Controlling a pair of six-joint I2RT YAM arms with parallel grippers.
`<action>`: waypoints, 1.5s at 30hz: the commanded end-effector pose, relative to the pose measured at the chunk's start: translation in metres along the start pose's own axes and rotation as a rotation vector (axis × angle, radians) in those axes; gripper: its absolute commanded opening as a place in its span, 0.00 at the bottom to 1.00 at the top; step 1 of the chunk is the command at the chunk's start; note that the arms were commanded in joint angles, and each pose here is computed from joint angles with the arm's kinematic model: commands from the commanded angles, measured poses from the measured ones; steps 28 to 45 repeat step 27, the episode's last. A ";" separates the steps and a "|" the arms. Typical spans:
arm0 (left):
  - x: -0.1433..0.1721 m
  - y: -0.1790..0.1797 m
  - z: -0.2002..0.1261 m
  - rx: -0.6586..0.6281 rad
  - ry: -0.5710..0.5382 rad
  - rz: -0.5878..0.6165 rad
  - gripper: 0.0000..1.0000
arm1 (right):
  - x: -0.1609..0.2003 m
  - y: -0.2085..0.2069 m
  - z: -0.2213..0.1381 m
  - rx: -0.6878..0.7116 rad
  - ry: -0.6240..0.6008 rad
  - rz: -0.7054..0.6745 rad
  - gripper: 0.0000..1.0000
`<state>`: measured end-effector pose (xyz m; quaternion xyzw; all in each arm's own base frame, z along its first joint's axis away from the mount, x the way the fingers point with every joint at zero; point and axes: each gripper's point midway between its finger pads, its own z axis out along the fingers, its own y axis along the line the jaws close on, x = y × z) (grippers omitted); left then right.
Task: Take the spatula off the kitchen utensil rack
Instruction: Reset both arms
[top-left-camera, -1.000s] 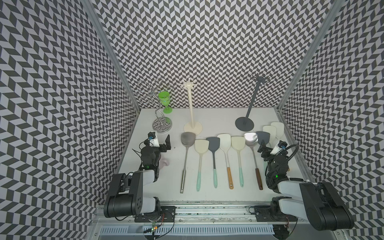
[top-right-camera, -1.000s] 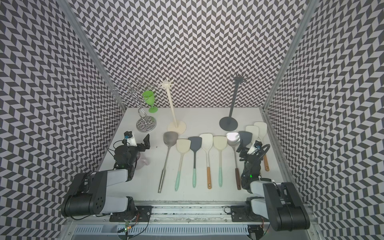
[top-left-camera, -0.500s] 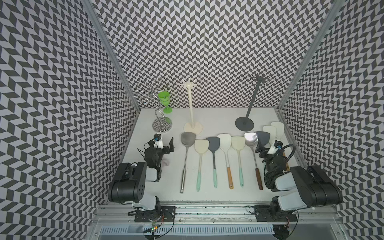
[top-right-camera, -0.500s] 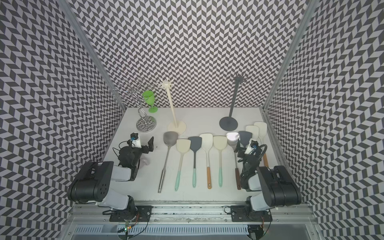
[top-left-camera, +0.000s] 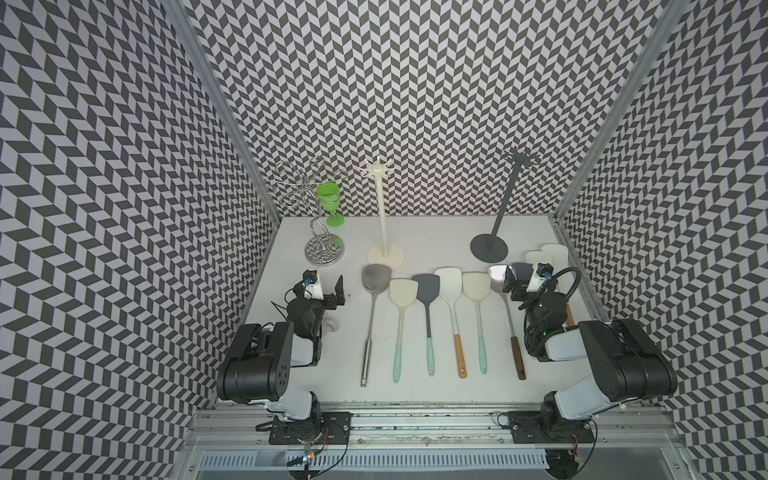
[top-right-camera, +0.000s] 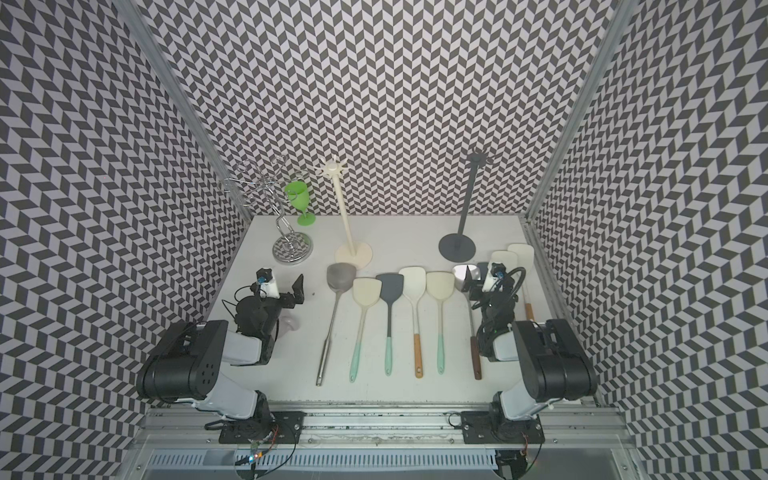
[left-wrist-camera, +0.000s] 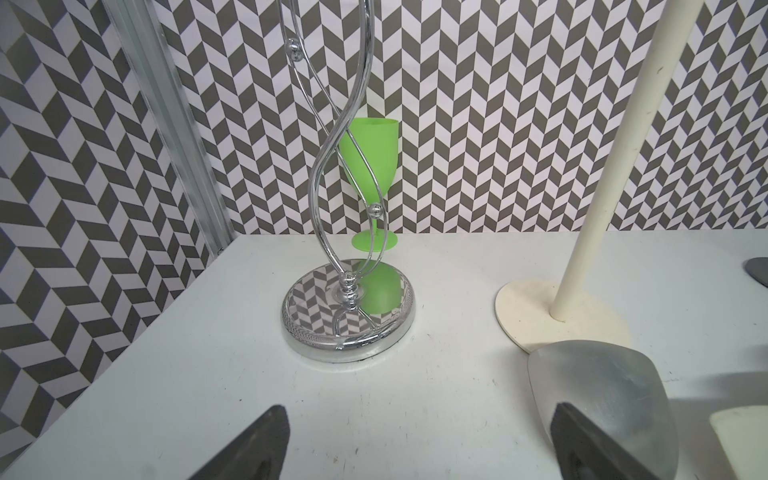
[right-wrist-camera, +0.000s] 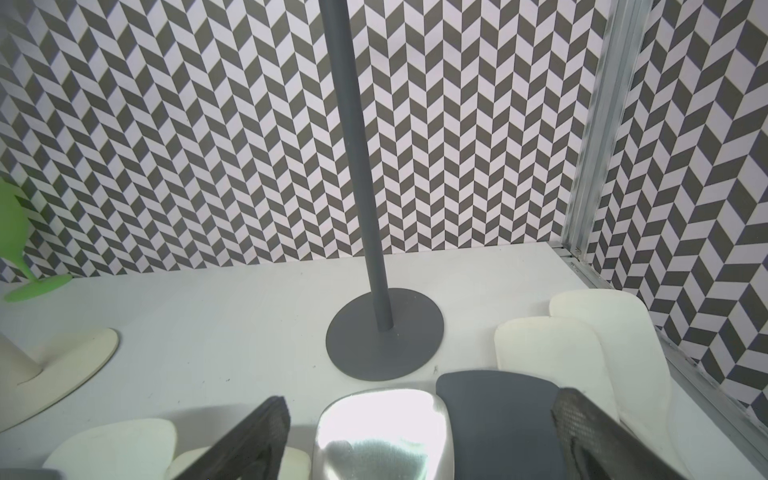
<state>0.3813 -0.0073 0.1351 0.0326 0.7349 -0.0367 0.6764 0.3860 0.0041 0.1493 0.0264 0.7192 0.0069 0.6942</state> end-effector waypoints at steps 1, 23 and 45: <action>-0.011 0.000 0.003 -0.013 -0.035 0.004 1.00 | -0.006 0.004 -0.004 -0.027 -0.043 -0.022 1.00; -0.011 -0.001 0.005 -0.020 -0.032 0.014 1.00 | -0.005 0.004 -0.002 -0.030 -0.032 -0.025 1.00; -0.012 -0.001 0.004 -0.020 -0.033 0.014 1.00 | -0.005 0.004 -0.003 -0.029 -0.034 -0.025 1.00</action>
